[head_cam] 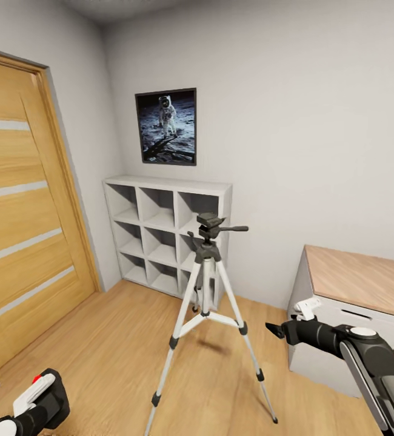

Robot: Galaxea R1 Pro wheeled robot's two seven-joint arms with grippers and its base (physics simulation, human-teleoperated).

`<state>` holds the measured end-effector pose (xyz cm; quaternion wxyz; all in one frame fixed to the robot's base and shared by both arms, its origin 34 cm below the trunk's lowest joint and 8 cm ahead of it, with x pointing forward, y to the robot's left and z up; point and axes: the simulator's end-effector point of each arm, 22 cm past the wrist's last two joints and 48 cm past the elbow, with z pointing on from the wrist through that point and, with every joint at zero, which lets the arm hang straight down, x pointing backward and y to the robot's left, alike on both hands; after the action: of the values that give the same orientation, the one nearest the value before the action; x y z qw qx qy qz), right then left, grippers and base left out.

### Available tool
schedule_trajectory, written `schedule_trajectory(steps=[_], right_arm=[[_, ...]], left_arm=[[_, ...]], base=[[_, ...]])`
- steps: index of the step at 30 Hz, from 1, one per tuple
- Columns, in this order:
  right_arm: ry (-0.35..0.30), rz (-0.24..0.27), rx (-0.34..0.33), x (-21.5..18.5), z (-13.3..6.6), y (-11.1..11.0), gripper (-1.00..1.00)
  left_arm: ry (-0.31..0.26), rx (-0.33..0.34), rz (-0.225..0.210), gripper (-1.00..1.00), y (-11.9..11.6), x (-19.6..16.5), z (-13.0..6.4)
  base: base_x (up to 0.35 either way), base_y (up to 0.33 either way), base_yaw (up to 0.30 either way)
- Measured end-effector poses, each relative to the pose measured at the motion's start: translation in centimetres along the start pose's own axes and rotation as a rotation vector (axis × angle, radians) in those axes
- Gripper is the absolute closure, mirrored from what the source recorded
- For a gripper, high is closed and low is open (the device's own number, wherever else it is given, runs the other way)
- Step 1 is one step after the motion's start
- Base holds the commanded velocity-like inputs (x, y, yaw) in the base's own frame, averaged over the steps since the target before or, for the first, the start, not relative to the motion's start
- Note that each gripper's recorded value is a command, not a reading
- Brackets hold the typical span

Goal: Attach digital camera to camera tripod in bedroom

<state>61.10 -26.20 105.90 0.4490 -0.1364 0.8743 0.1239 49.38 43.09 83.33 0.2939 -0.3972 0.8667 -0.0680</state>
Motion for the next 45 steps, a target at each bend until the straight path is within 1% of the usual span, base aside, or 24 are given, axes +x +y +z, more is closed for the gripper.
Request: schedule_trajectory(steps=[1, 2, 5, 6, 7, 8, 13, 17, 18, 19, 22, 25, 30, 33, 36, 39, 45], right_arm=[[0.0, -0.011, -0.001, 0.0, 0.0, 0.1, -1.0], [0.0, -0.011, -0.001, 0.0, 0.0, 0.1, -1.0], [0.0, -0.024, -0.018, 0.1, 0.0, 0.4, -1.0], [0.0, -0.026, -0.028, 0.1, 0.0, 0.6, -1.0], [0.001, -0.031, -0.06, 0.2, 0.0, 1.3, -1.0], [0.002, -0.034, -0.074, 0.2, -0.1, 1.6, -1.0], [0.006, -0.042, -0.083, 0.3, -0.1, 1.8, -1.0], [0.005, -0.047, -0.084, 0.1, -0.1, 1.8, -1.0], [0.002, -0.047, -0.084, 0.0, -0.1, 1.8, -1.0], [-0.003, -0.049, -0.087, -0.3, -0.1, 1.9, -1.0], [-0.009, -0.052, -0.097, -0.5, -0.1, 2.1, -1.0], [-0.026, -0.066, -0.138, -0.9, -0.2, 3.0, -1.0], [-0.046, -0.089, -0.254, -1.3, -0.8, 5.5, -1.0], [-0.05, -0.095, -0.298, -1.3, -1.1, 6.4, -1.0], [-0.054, -0.098, -0.321, -1.4, -1.2, 6.9, -1.0], [-0.058, -0.101, -0.345, -1.4, -1.3, 7.5, -1.0], [-0.058, -0.102, -0.352, -1.4, -1.4, 7.7, -1.0]], left_arm=[[0.0, 0.007, 0.003, 1.0, -0.1, -0.1, 0.0], [0.0, 0.008, 0.003, 1.0, -0.1, 0.0, 0.0], [-0.004, 0.026, 0.028, 1.0, -0.3, -0.2, -0.1], [-0.005, 0.032, 0.037, 1.0, -0.4, -0.3, -0.1], [-0.008, 0.05, 0.057, 1.0, -0.8, -0.3, -0.1], [-0.009, 0.057, 0.066, 1.0, -0.9, -0.3, -0.1], [-0.009, 0.063, 0.074, 1.0, -0.9, -0.3, -0.1], [-0.007, 0.058, 0.072, 1.0, -0.4, -0.3, 0.1], [-0.004, 0.055, 0.07, 1.0, -0.1, -0.2, 0.2], [0.006, 0.054, 0.062, 1.0, 0.7, 0.2, 0.5], [0.01, 0.064, 0.056, 1.0, 0.9, 0.4, 0.7], [0.014, 0.077, 0.052, 1.0, 0.9, 0.5, 0.8], [0.015, 0.087, 0.048, 1.0, 1.0, 0.6, 0.8], [0.015, 0.089, 0.047, 1.0, 1.0, 0.6, 0.8], [0.012, 0.089, 0.044, 1.0, 1.0, 0.4, 0.8], [-0.001, 0.086, 0.031, 1.0, 1.3, -0.2, 0.8], [-0.005, 0.085, 0.026, 1.0, 1.3, -0.4, 0.7]], base=[[0.003, -0.322, 0.237], [0.002, -0.322, 0.24], [0.001, -0.322, 0.243], [0.0, -0.323, 0.245], [0.0, -0.323, 0.246], [0.0, -0.323, 0.246], [0.0, -0.324, 0.247], [0.0, -0.325, 0.247], [0.007, -0.326, 0.243], [0.007, -0.326, 0.243], [0.038, -0.326, 0.238], [0.098, -0.318, 0.239], [0.177, -0.282, 0.245], [0.227, -0.244, 0.248], [0.246, -0.227, 0.249], [0.258, -0.216, 0.243], [0.262, -0.212, 0.223]])
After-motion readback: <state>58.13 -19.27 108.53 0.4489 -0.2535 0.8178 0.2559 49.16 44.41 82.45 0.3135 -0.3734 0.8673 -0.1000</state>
